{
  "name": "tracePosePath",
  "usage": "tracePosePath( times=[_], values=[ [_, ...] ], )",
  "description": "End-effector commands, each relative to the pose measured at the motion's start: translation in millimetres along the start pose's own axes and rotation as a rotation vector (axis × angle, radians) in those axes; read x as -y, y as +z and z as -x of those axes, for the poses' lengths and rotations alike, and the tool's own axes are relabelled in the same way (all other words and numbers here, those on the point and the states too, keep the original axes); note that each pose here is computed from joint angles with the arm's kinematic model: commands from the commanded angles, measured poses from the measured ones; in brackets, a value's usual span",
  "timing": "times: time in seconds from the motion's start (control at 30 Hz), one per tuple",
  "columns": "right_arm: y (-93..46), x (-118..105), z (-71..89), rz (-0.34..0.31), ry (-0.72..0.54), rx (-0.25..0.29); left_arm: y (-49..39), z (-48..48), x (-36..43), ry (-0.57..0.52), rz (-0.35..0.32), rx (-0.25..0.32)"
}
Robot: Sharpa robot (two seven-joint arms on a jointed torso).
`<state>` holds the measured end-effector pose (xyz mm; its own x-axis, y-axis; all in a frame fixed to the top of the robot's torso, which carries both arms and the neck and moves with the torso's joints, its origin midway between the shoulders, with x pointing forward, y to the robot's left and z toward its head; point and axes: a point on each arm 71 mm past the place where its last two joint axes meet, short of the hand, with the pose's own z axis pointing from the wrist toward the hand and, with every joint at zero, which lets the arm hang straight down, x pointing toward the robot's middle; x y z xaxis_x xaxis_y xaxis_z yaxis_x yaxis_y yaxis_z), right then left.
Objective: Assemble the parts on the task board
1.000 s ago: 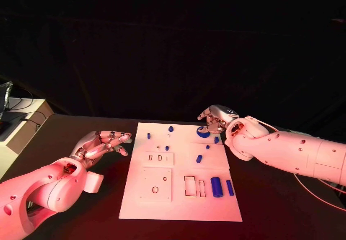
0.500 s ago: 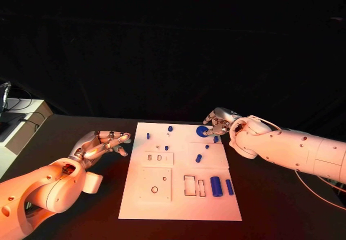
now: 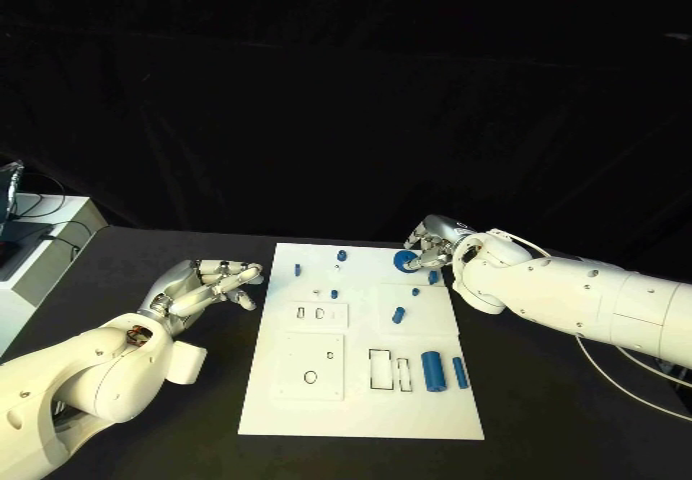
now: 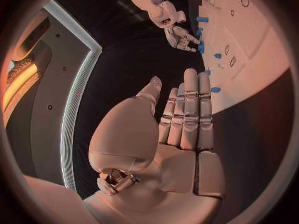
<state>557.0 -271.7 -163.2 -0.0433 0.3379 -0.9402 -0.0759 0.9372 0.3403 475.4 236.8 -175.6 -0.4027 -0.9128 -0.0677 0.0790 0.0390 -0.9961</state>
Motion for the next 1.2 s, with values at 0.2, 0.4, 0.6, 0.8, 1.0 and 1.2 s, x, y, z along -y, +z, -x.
tracePosePath(
  times=[0.2,0.4,0.6,0.8,1.0,1.2],
  values=[
    [3.5,6.2,-4.5,-0.038,-0.018,-0.017,0.3,-0.5,1.1,0.002,-0.009,-0.012],
    [5.6,6.8,-5.8,-0.048,-0.012,-0.02,0.8,-1.0,0.7,0.001,-0.006,-0.014],
    [7.9,7.0,-6.8,-0.055,-0.005,-0.024,1.1,-0.9,0.4,0.001,-0.005,-0.015],
    [10.3,7.5,-9.2,-0.065,0.009,-0.035,1.6,-1.5,0.2,0.0,-0.005,-0.017],
    [11.7,9.1,-12.7,-0.082,0.042,-0.075,1.7,-1.2,-0.1,0.0,-0.003,-0.016],
    [12.3,11.5,-15.7,-0.101,0.071,-0.116,1.9,-1.5,-0.3,-0.001,-0.002,-0.018]
  ],
)
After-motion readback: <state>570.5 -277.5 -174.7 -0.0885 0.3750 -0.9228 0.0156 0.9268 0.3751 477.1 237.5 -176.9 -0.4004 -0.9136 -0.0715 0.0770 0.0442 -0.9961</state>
